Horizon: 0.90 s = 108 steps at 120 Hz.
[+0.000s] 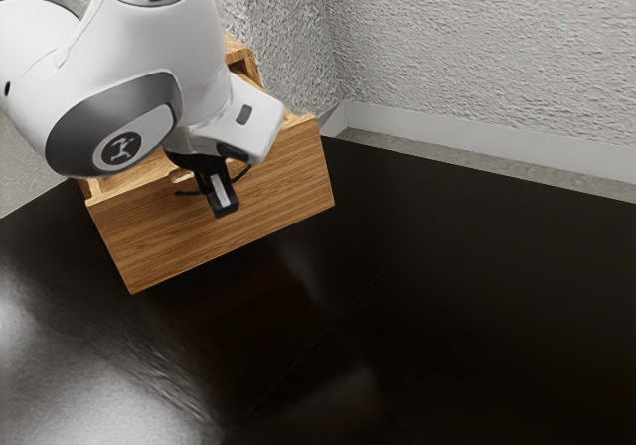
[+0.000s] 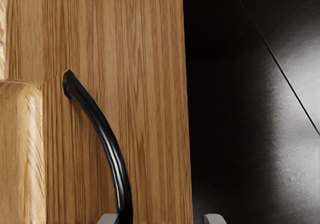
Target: Pull the drawer handle with one arm to open the drawer
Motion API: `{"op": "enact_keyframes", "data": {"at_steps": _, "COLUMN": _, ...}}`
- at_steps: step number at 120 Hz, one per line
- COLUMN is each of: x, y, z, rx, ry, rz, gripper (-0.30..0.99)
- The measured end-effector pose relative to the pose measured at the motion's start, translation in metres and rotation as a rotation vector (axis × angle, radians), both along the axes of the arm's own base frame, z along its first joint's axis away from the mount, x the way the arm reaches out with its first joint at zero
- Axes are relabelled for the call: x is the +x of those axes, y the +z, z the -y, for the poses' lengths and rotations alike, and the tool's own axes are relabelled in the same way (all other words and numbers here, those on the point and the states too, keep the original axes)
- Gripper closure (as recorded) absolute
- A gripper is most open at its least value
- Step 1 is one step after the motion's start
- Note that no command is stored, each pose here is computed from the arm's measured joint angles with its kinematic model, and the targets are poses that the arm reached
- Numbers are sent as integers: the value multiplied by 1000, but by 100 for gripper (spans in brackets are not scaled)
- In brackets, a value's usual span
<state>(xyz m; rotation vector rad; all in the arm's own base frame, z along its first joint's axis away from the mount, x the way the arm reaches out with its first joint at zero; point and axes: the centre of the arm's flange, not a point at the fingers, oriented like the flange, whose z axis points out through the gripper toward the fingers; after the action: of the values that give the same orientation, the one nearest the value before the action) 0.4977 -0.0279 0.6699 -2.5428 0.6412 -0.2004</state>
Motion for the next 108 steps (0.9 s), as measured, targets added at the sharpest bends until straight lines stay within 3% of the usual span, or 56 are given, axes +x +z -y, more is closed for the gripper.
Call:
{"op": "enact_keyframes", "data": {"at_steps": 28, "x": -18, "y": 39, "z": 4, "rx": -7, "ry": 12, "rz": 77, "gripper": 43}}
{"op": "enact_keyframes", "data": {"at_steps": 38, "x": -15, "y": 63, "z": 0, "rx": -57, "ry": 15, "rz": 107, "gripper": 38}}
{"op": "enact_keyframes", "data": {"at_steps": 55, "x": 2, "y": 93, "z": -11, "rx": -149, "ry": -9, "rz": 99, "gripper": 28}}
{"op": "enact_keyframes", "data": {"at_steps": 72, "x": -13, "y": 107, "z": -33, "rx": -252, "ry": -5, "rz": 24, "gripper": 14}}
{"op": "enact_keyframes", "data": {"at_steps": 108, "x": -46, "y": 108, "z": -26, "rx": -273, "ry": -178, "rz": -209, "gripper": 3}}
